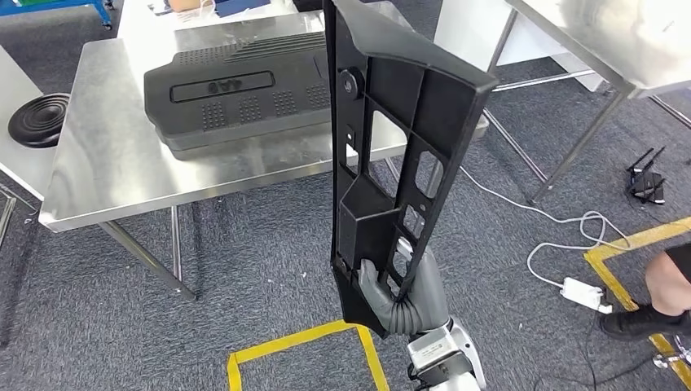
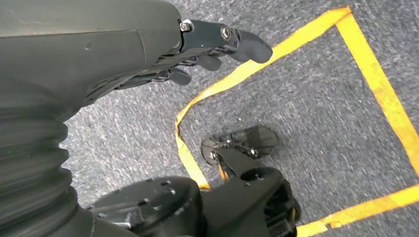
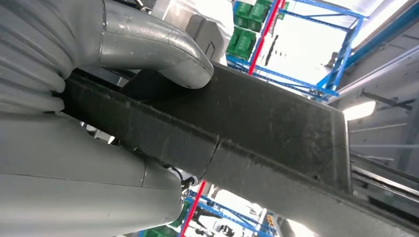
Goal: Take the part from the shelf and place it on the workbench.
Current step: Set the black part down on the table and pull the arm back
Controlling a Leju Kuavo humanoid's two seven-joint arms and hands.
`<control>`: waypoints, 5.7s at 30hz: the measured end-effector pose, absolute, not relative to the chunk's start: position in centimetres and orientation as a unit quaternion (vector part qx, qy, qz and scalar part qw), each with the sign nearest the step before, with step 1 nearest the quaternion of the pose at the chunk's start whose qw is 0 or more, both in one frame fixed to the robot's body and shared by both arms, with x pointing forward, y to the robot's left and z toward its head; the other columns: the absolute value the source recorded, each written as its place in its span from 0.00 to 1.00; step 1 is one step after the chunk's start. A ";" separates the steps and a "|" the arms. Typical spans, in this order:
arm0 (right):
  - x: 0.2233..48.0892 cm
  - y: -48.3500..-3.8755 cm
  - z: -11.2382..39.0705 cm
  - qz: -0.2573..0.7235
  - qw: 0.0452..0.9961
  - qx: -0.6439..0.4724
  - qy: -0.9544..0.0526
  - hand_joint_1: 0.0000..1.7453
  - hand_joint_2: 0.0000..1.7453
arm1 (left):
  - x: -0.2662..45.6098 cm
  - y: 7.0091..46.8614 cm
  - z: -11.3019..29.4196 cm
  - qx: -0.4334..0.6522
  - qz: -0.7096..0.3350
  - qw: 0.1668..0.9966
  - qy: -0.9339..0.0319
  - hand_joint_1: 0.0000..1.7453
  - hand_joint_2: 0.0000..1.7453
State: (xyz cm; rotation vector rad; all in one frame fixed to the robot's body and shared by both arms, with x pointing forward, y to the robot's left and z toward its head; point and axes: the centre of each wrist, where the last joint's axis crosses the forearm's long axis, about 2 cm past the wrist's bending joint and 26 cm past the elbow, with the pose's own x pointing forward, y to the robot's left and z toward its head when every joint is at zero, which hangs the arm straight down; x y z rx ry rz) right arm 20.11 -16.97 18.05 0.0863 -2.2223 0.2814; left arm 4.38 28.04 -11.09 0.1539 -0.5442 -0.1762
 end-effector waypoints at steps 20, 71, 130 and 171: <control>23.8 -16.8 20.1 0.201 0.394 -0.083 -0.893 1.00 1.00 | 4.7 28.4 -11.1 0.064 -0.102 0.955 -0.269 0.00 1.00; 36.0 -17.9 16.6 0.583 0.120 -0.447 -0.668 1.00 1.00 | 8.7 26.0 -10.3 0.033 -0.165 0.946 -0.278 0.00 1.00; 35.9 -18.7 15.5 0.570 0.123 -0.480 -0.655 1.00 1.00 | 9.4 25.0 -10.1 0.034 -0.143 0.944 -0.295 0.00 1.00; 38.2 -21.7 17.0 0.535 0.210 -0.600 -0.557 1.00 1.00 | 8.8 25.1 -10.3 0.043 -0.132 0.949 -0.283 0.00 1.00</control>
